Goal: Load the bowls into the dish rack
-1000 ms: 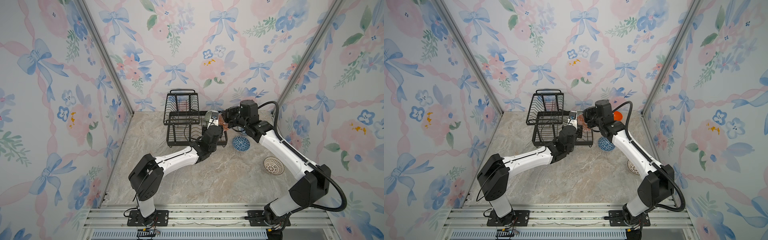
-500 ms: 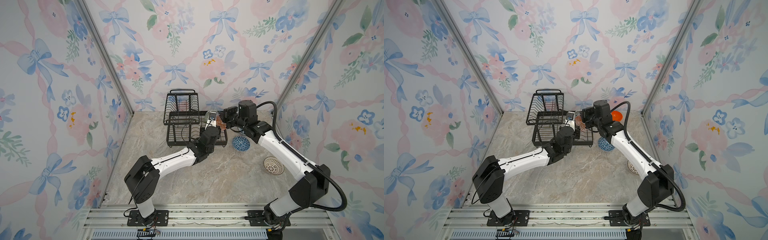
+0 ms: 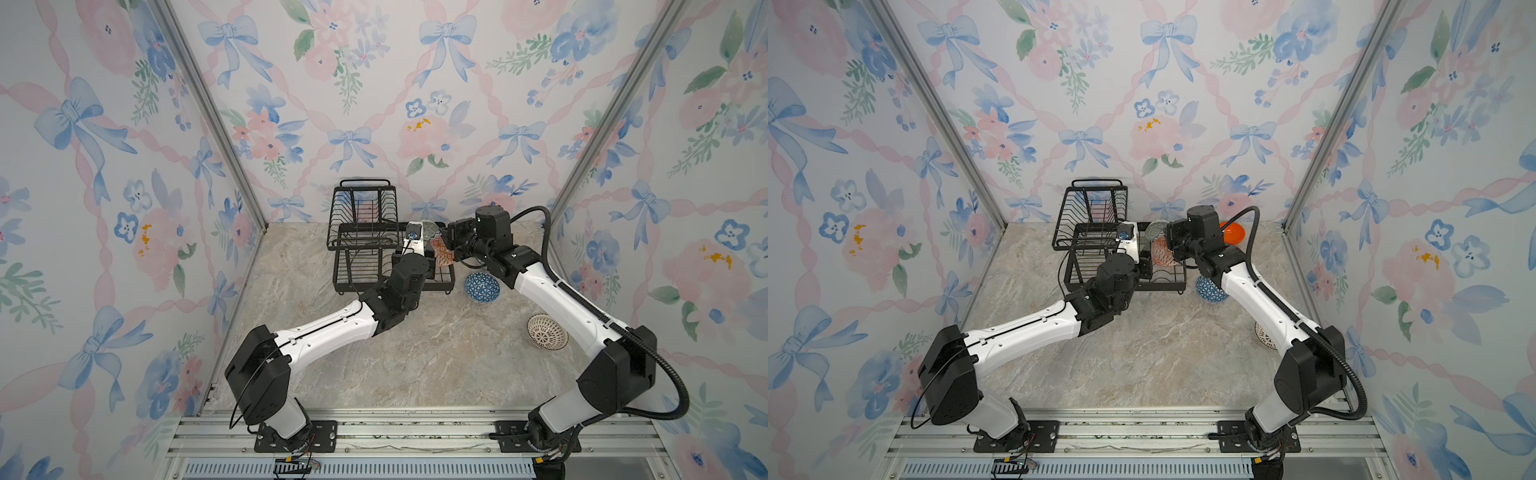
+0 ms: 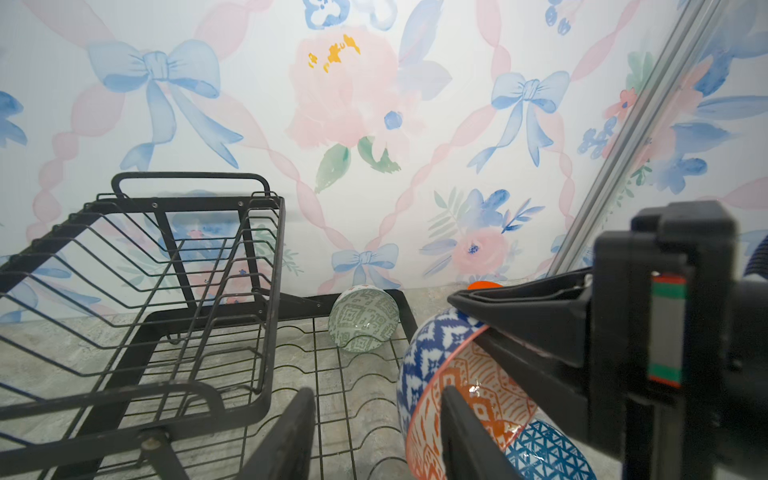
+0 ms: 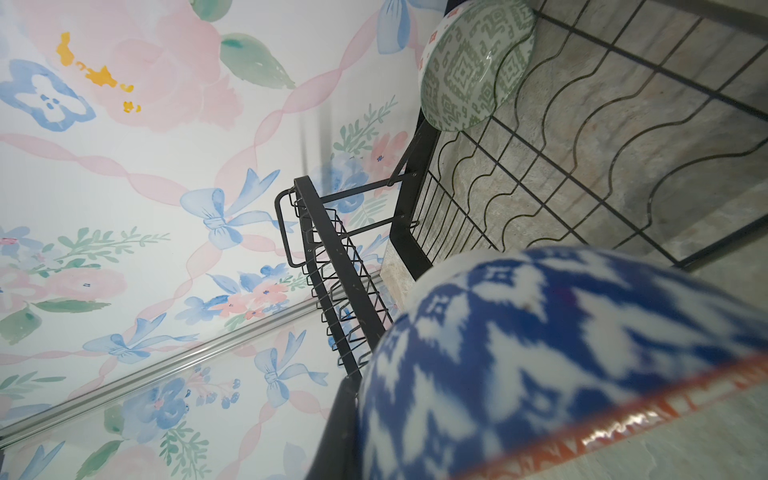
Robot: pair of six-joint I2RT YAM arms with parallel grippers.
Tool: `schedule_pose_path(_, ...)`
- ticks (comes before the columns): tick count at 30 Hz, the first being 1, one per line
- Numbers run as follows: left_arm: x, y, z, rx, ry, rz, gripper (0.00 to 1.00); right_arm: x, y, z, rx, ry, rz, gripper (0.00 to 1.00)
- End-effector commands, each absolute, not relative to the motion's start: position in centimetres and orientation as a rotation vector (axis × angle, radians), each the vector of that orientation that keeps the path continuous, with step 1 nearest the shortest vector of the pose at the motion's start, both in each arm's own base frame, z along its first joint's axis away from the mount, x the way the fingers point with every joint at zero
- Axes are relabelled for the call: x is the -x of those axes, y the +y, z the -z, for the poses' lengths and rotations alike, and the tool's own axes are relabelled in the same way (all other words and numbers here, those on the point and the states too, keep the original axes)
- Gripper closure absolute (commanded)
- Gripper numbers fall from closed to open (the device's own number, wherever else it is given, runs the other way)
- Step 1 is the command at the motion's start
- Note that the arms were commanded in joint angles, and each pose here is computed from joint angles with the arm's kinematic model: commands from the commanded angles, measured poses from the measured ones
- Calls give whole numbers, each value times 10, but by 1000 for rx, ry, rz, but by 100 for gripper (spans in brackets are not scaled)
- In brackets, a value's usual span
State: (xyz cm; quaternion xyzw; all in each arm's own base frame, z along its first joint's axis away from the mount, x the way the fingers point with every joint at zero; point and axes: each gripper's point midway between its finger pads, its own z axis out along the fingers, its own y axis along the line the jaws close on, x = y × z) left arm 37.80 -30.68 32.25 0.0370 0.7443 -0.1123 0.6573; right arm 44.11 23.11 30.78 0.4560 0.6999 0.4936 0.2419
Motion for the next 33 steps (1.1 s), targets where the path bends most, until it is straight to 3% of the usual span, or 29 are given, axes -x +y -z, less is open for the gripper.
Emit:
schedule_pose_path(1,-372,-299,-310,-89,1769,237,36,-450,225,-309,-1231,1882,-1368,100)
schedule_pose_path(7,-364,-297,-310,-98,1810,251,2,-453,213,-300,-1226,1893,-1358,100)
schedule_pose_path(20,-356,-305,-322,-185,1843,238,2,-467,196,-303,-1089,1926,-1290,100)
schedule_pose_path(33,-382,-328,-342,-407,1860,256,2,-503,211,-304,-914,1860,-1303,100)
